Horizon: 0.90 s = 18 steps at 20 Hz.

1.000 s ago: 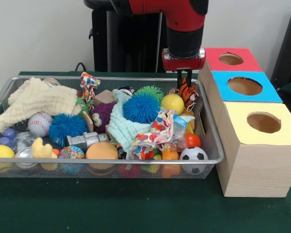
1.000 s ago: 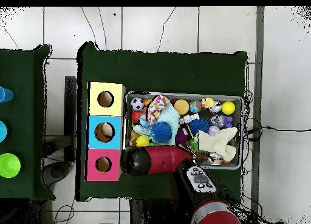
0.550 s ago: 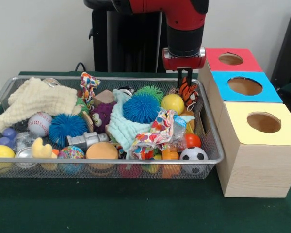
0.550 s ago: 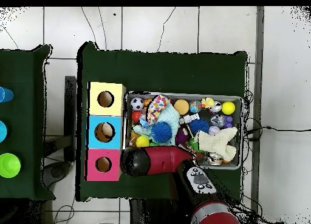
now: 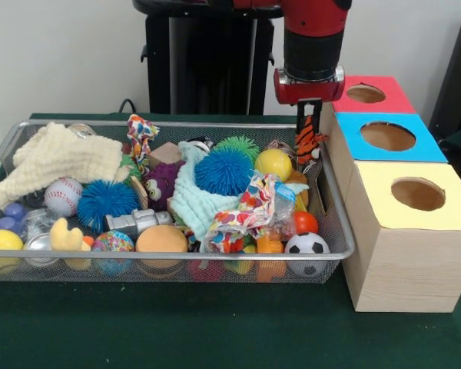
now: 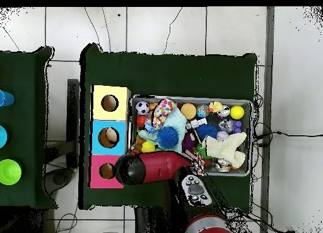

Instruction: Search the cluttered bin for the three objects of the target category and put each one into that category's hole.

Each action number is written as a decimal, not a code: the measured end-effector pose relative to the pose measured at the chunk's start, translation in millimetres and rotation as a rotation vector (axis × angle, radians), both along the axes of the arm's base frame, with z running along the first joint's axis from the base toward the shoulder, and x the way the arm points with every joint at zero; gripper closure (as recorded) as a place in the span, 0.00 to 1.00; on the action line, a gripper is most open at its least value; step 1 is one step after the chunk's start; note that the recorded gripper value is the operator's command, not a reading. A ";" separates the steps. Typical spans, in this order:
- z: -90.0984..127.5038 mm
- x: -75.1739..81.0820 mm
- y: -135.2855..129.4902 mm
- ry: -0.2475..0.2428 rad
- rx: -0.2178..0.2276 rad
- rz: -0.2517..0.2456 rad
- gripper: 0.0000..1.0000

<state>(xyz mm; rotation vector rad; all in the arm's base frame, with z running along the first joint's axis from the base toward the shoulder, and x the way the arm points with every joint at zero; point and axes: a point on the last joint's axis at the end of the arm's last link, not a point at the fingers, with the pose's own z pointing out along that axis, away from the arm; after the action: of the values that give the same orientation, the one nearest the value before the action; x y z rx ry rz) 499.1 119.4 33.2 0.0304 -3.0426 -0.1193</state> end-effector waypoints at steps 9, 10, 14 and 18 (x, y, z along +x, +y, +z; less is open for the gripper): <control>22.2 8.2 16.5 0.006 -0.007 -0.026 1.00; 25.8 10.1 17.7 0.007 -0.007 -0.036 1.00; 35.7 13.1 22.0 0.008 -0.005 -0.060 1.00; 41.7 13.7 25.3 0.004 -0.009 -0.069 1.00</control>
<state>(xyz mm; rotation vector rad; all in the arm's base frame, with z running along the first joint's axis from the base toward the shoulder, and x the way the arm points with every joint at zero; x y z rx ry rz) 512.8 144.7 74.8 -0.0761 -3.0408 -0.1106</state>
